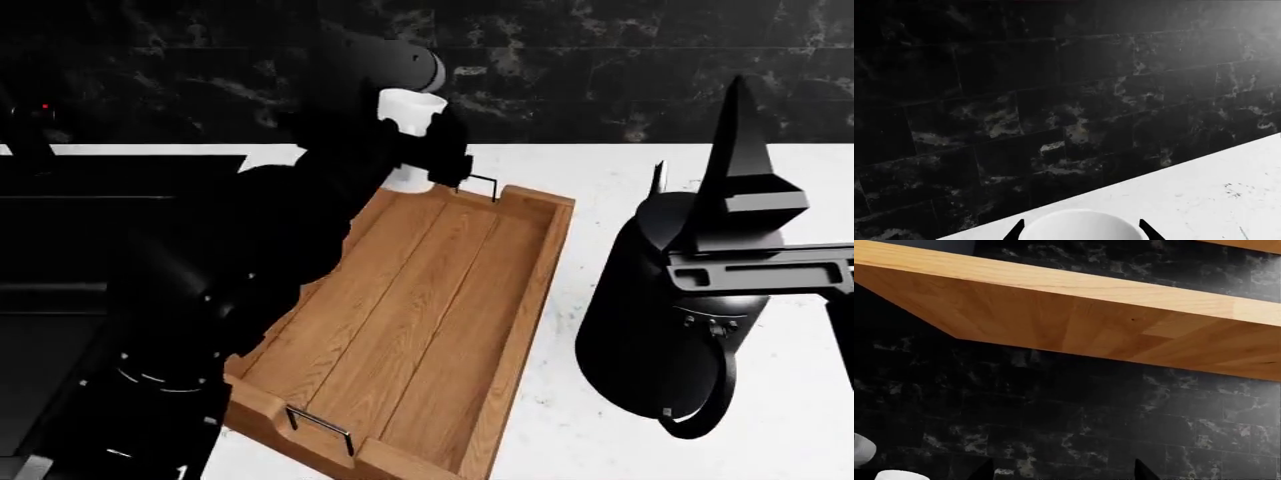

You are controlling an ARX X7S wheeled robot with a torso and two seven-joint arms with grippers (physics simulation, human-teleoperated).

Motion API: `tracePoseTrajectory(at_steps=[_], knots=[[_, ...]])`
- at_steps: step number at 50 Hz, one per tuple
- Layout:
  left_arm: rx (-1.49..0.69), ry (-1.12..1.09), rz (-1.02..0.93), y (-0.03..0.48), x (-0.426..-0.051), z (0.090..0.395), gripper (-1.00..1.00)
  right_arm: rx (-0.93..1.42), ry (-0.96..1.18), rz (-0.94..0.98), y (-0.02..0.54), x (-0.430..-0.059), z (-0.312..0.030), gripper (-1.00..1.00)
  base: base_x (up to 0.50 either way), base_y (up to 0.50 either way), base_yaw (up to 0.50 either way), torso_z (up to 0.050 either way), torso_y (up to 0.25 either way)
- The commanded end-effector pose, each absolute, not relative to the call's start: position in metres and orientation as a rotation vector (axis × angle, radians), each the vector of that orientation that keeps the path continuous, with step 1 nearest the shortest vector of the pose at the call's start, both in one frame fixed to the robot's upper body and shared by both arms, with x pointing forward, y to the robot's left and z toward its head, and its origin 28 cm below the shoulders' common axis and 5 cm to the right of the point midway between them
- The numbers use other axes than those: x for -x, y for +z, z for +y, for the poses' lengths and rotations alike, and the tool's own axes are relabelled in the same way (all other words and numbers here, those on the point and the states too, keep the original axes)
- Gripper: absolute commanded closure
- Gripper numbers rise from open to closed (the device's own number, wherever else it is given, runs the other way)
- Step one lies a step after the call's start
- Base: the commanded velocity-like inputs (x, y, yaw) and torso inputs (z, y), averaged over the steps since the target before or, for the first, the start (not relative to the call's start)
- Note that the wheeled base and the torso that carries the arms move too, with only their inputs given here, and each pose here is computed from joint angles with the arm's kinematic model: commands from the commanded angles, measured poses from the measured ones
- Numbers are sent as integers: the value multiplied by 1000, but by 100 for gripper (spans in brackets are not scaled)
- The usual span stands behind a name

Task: Pick the kettle from the counter and place it on the tray. Then pick the mug from the cabinet and place it on the tray. Then close the cabinet doors.

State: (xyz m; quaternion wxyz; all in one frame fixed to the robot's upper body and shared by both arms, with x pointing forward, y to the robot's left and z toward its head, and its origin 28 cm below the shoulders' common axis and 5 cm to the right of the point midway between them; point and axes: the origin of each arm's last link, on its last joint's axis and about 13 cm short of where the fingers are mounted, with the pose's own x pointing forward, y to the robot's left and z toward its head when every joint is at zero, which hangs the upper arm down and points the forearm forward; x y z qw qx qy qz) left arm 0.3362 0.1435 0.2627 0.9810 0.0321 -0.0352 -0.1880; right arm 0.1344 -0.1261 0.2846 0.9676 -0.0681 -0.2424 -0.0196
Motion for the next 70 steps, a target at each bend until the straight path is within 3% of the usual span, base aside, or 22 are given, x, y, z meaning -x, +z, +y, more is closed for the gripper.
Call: tracePoseTrajectory(at_steps=[1, 39, 40, 51, 59, 70], knots=[[-95, -387, -3, 230, -353, 127, 100, 145, -43, -482, 282, -136, -126, -100, 0, 0, 0, 0, 0], [-86, -339, 67, 207, -378, 130, 100, 140, -41, -462, 279, -145, -126, -100, 0, 0, 0, 0, 1], [-87, -339, 66, 208, -378, 131, -100, 141, -41, -463, 279, -145, -126, -100, 0, 0, 0, 0, 0], [-74, -337, 65, 209, -379, 134, -100, 139, -42, -461, 278, -145, -126, -100, 0, 0, 0, 0, 0], [6, -457, -181, 283, -327, 148, -100, 138, -40, -456, 283, -137, -126, -100, 0, 0, 0, 0, 0], [28, -506, -285, 299, -279, 166, -100, 112, -51, -359, 281, -115, -126, -100, 0, 0, 0, 0, 0]])
